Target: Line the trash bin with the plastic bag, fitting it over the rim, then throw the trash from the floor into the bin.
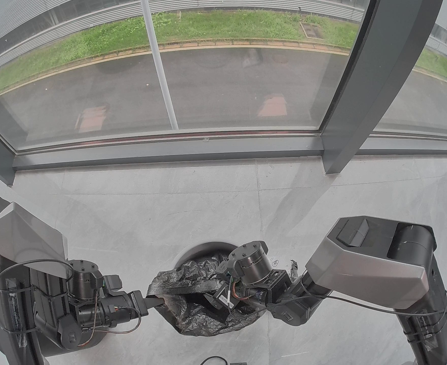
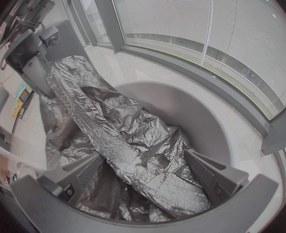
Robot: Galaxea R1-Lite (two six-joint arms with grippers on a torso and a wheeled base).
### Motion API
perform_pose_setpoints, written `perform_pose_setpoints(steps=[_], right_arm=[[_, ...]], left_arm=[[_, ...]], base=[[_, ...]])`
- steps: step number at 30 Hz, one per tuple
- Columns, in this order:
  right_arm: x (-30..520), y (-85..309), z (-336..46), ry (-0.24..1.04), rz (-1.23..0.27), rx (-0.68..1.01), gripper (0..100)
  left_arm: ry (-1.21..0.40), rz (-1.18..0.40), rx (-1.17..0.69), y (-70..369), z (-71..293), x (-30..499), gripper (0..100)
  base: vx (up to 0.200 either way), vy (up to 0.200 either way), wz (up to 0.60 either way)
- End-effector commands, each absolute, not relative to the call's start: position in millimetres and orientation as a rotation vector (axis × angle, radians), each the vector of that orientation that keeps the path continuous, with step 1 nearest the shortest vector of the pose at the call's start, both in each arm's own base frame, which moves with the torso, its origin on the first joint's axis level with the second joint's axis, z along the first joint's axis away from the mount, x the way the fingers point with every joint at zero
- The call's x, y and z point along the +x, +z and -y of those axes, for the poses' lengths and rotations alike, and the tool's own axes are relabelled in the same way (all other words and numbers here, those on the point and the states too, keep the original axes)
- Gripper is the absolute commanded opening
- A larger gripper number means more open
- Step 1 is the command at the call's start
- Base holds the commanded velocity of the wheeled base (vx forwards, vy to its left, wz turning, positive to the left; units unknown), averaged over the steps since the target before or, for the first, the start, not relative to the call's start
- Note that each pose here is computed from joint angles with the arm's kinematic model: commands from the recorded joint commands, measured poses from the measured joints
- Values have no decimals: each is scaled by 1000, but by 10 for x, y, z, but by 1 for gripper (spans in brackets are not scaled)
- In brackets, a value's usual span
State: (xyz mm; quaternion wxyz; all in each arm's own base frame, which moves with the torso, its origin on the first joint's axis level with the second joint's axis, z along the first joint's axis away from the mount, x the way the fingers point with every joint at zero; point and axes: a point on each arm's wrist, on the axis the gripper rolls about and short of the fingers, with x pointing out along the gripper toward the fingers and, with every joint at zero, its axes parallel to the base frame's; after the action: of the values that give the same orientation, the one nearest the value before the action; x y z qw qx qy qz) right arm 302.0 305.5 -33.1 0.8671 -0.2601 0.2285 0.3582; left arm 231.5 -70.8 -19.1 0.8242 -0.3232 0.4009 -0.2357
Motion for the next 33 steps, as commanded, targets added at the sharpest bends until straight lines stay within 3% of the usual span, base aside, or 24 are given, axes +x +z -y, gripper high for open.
perform_pose_setpoints(steps=[1, 14, 33], right_arm=[[3080, -449, -3124, 727, -475, -554, 100], [2987, -214, -3262, 610, -388, -568, 100], [3166, -94, -3088, 461, -225, -519, 100]], left_arm=[[-503, -849, -686, -191, 709, 2317, 0], [-501, -855, -685, -197, 706, 2309, 0], [-502, -848, -688, -190, 706, 2322, 0]], base=[[0, 0, 0], [0, 0, 0], [0, 0, 0]])
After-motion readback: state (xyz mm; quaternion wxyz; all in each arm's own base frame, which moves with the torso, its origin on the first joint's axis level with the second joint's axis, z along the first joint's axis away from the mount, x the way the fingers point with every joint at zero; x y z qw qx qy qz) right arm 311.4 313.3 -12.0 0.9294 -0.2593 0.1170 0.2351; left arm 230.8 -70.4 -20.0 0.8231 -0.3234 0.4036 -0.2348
